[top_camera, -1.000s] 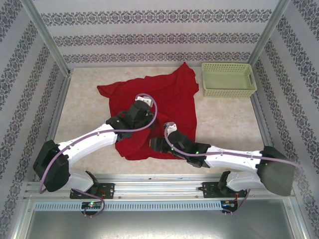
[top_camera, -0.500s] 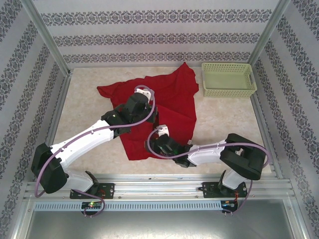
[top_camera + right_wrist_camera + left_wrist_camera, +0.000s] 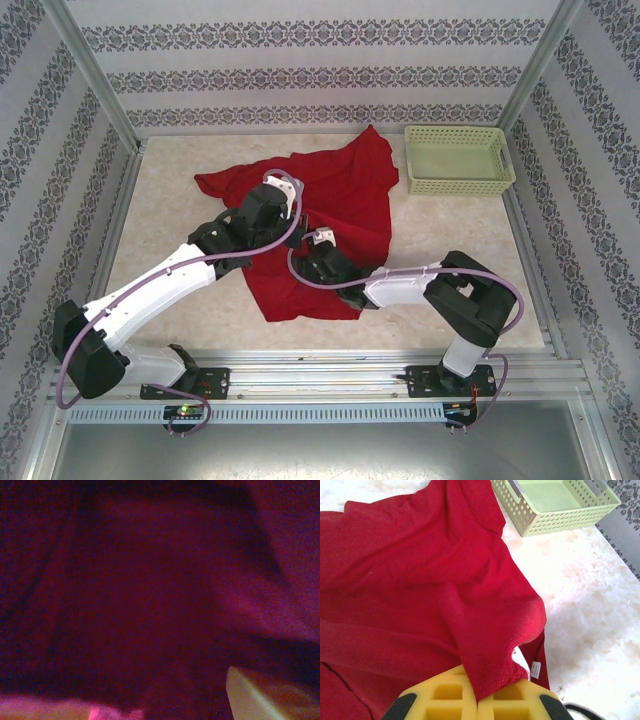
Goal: Fold the inside-out t-shirt
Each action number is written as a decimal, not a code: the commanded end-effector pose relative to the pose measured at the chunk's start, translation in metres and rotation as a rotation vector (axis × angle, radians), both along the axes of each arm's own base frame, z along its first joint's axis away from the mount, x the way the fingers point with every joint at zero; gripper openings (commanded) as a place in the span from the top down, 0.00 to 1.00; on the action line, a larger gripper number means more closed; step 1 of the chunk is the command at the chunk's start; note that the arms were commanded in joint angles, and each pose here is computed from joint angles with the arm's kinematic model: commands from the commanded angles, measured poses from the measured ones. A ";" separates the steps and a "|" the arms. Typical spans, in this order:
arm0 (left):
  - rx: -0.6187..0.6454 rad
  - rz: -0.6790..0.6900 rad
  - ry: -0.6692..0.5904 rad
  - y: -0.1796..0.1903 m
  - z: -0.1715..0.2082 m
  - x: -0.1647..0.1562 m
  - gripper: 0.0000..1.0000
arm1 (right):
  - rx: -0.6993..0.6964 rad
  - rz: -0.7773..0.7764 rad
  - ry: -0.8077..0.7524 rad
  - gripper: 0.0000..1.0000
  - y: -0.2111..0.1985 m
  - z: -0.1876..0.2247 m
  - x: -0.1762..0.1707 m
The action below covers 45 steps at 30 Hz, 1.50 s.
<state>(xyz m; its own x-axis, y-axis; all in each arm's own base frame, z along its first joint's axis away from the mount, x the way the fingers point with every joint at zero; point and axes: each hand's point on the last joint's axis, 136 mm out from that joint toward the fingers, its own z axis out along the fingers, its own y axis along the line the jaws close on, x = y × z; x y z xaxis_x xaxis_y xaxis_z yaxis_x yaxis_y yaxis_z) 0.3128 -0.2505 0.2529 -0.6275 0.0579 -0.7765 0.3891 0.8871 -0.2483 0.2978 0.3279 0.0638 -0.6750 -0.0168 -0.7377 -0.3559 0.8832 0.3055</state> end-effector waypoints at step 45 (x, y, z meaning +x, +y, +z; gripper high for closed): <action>0.303 0.027 -0.209 0.072 0.048 0.013 0.98 | -0.403 0.292 -0.064 0.08 -0.034 -0.022 0.008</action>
<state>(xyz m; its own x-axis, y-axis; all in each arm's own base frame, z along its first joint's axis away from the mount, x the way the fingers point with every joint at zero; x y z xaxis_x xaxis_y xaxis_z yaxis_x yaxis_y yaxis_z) 0.3261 -0.1756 0.2711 -0.5327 0.3192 -0.7838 0.3544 0.9252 0.1359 0.2934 0.3086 0.0445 -0.5522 -0.4957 -0.6703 -0.6702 0.7422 0.0033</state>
